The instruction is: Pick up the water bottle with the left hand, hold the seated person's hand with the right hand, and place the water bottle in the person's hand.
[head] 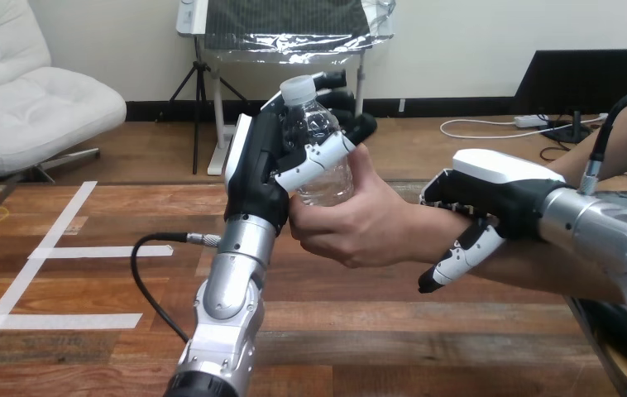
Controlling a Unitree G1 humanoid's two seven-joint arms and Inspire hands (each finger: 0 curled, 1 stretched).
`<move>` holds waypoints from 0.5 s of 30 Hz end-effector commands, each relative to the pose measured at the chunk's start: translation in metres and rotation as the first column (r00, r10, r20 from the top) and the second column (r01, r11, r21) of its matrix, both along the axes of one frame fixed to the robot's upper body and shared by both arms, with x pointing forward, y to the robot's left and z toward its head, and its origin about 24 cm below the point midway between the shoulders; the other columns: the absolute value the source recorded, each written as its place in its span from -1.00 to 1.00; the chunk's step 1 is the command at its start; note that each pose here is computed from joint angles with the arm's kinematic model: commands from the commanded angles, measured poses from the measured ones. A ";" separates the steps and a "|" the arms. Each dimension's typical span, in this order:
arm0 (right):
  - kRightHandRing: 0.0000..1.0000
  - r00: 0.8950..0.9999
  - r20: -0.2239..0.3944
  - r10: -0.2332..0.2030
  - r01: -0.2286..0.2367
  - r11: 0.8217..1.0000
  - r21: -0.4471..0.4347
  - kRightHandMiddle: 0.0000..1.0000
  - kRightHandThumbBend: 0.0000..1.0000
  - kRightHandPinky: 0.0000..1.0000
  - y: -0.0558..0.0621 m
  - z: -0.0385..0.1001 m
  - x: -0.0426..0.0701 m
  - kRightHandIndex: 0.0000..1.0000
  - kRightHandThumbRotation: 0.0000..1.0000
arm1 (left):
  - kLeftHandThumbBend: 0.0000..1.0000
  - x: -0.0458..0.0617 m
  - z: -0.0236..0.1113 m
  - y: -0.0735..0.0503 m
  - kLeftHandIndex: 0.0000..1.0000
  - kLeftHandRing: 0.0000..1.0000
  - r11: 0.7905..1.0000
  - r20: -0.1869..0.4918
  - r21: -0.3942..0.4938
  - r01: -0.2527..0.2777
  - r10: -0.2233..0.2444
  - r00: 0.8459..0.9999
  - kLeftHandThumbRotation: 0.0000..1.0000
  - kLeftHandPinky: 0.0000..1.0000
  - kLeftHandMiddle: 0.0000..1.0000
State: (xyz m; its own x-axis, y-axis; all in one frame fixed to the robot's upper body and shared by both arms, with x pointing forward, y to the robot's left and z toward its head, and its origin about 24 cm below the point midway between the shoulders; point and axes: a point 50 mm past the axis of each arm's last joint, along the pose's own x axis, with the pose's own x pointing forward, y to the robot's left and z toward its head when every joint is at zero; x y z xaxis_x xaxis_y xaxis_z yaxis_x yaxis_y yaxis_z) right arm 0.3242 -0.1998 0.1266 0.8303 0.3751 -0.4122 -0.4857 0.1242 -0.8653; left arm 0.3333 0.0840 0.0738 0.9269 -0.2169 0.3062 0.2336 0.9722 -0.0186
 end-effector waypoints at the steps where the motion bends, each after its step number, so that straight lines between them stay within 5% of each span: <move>1: 0.12 1.000 0.014 -0.006 0.006 1.000 -0.006 0.26 0.95 -0.07 -0.009 0.011 -0.004 0.40 0.38 | 0.41 -0.003 0.018 0.007 0.44 0.46 0.999 0.094 0.035 0.000 -0.003 0.996 0.53 0.32 0.47; 15: 0.35 0.996 -0.071 -0.048 0.054 0.995 0.084 0.48 1.00 0.13 -0.021 0.008 -0.016 0.62 0.41 | 0.43 -0.018 0.025 0.031 0.45 0.60 0.996 0.163 0.051 -0.071 0.062 0.985 0.67 0.68 0.53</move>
State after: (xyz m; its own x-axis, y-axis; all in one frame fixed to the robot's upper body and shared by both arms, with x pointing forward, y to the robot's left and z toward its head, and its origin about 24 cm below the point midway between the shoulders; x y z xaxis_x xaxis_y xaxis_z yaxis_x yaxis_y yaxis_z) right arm 0.3126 -0.2130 0.1329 0.8140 0.3825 -0.4371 -0.5274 0.1714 -0.8322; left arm 0.3181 0.1045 0.0793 0.9091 -0.2114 0.3590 0.2003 0.9773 0.0683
